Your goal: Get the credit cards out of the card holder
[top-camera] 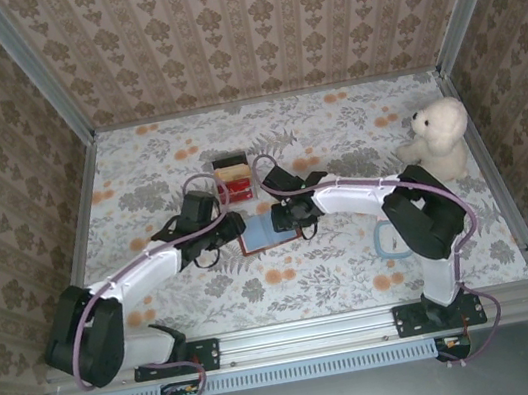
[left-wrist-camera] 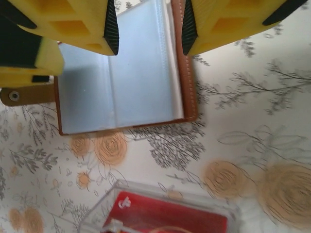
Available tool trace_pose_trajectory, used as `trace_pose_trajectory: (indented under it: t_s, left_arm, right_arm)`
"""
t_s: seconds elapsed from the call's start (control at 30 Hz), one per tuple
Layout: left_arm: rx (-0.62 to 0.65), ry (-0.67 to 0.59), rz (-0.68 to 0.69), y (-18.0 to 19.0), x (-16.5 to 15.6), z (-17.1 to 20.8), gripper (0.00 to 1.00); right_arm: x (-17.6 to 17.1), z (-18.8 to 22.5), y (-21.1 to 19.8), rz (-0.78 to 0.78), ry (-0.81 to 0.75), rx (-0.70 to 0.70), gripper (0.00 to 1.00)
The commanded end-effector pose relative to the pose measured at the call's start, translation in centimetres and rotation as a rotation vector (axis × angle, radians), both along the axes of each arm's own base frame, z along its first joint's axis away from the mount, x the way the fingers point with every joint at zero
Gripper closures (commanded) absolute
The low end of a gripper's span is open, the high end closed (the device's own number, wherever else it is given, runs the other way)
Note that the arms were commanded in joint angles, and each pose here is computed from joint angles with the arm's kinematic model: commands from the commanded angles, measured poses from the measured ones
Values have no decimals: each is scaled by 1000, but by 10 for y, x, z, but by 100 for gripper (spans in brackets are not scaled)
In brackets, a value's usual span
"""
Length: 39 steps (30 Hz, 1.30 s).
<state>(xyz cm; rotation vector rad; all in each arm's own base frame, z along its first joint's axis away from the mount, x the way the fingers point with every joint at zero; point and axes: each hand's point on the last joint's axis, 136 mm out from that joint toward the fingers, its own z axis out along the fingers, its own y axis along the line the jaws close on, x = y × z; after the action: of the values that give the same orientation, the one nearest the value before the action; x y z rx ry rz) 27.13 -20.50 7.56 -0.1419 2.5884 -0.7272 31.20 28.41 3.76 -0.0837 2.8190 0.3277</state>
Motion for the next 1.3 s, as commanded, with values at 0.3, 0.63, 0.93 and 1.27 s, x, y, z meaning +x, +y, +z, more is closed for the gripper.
trace_pose_trajectory:
  t_s: [0.3, 0.63, 0.93, 1.27]
  left_arm:
    - [32, 97, -9, -22, 2, -30, 69]
    - [1, 134, -6, -30, 2, -40, 73]
    - [-48, 175, -38, -42, -2, -50, 77]
    - [-145, 168, -107, -64, 1, -43, 90]
  right_arm:
    - [-8, -19, -14, -7, 43, -104, 58]
    - [-13, -28, -11, 5, 70, -89, 58]
    - [-23, -42, -1, 32, 134, -46, 63]
    - [-26, -30, 21, 81, 129, 88, 69]
